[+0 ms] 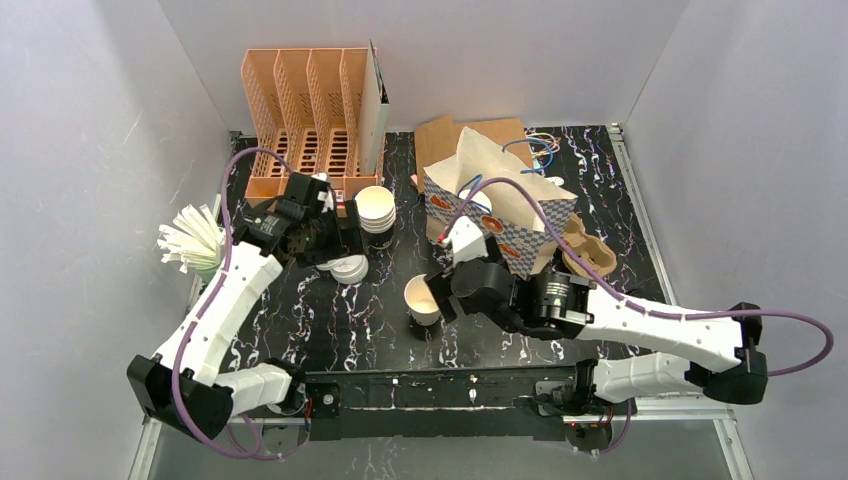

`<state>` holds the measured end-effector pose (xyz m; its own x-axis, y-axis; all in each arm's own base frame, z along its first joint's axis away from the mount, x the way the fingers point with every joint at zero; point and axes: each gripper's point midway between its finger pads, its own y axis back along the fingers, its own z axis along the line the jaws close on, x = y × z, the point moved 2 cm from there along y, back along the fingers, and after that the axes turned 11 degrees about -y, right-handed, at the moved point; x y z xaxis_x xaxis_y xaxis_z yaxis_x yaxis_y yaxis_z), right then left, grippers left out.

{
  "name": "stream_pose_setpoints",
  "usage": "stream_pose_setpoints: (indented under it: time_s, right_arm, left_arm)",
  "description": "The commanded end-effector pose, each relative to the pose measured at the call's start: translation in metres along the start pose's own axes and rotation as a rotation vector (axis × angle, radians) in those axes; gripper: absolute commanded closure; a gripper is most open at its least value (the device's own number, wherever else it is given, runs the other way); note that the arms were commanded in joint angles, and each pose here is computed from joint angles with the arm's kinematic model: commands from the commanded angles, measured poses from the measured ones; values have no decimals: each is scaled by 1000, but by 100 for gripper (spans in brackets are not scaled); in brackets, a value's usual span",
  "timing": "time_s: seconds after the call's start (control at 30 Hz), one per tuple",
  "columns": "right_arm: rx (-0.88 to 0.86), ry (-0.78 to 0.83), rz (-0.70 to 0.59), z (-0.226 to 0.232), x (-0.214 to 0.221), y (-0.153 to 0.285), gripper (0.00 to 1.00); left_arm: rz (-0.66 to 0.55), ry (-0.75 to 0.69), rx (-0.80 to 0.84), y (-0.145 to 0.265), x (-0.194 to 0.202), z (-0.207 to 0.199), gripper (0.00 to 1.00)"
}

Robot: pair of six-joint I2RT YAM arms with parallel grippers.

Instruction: Pack the takeout coffee

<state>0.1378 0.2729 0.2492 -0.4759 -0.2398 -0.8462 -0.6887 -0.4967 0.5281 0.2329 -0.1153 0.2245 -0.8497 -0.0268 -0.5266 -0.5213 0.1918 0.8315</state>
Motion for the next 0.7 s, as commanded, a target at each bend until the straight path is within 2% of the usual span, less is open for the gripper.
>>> stream_pose_setpoints:
  time_s: [0.0, 0.1, 0.27, 0.4, 0.57, 0.67]
  right_arm:
    - [133, -297, 47, -35, 18, 25, 2]
    - [231, -401, 77, -54, 35, 31, 2]
    - [298, -440, 130, -65, 52, 32, 2]
    - [265, -440, 149, -57, 57, 24, 2]
    - [231, -432, 152, -47, 54, 11, 3]
    - [223, -406, 136, -43, 50, 4, 4]
  left_arm:
    - [12, -50, 130, 2, 19, -27, 9]
    - [17, -92, 164, -3, 27, -41, 8]
    - [38, -170, 220, -13, 38, -66, 7]
    - [66, -242, 289, -21, 48, -85, 14]
    - [90, -316, 319, -33, 57, -98, 22]
    - [109, -335, 316, -45, 65, -105, 29]
